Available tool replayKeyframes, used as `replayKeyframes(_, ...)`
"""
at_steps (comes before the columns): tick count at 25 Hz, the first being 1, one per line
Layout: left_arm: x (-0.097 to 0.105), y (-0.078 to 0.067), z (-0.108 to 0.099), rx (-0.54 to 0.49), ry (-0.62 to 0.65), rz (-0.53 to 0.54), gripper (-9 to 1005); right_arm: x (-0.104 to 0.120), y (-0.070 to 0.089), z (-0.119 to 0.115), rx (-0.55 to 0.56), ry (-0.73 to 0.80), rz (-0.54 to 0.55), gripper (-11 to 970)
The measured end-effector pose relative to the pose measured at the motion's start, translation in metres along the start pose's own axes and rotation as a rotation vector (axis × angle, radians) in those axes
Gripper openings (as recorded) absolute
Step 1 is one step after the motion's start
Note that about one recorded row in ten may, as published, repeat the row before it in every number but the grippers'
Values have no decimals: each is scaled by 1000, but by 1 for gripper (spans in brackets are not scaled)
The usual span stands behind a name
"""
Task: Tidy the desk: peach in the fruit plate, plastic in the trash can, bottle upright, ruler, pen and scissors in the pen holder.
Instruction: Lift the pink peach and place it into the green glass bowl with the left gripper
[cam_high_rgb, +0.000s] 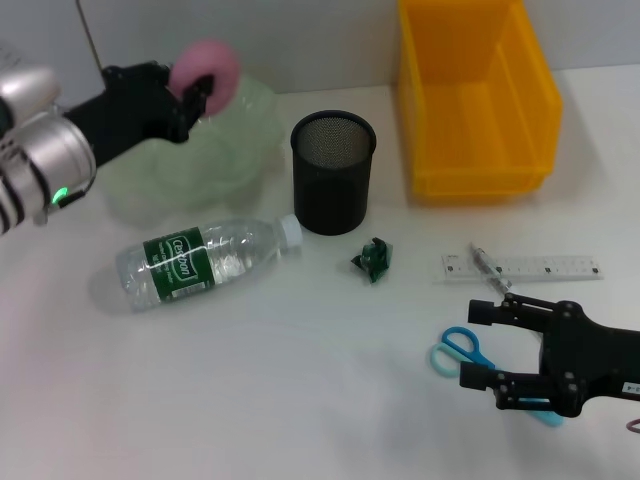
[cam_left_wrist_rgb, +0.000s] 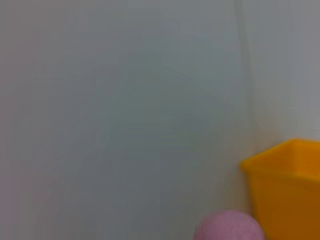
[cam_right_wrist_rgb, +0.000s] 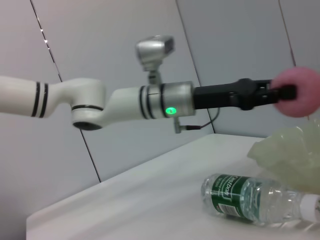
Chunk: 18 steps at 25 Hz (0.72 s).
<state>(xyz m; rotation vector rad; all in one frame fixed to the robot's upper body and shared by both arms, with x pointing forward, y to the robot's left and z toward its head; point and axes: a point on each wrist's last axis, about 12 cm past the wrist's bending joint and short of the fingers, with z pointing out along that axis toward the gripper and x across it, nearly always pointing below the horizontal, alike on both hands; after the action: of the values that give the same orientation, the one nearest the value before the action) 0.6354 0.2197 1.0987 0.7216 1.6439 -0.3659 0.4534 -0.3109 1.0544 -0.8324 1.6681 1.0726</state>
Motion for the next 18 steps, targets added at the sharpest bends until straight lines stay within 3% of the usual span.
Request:
replayKeyframes(8, -5, 5, 15, -63, 61, 23, 341, 0, 0, 1, -4, -2, 1, 805)
replayKeyframes(13, -1, 5, 10, -53, 54, 9, 612, 0, 0, 1, -6, -2, 1, 805)
replayKeyframes(18, 3, 4, 3, -38, 40, -2, 715, -1, 0, 1, -8, -2, -1, 805)
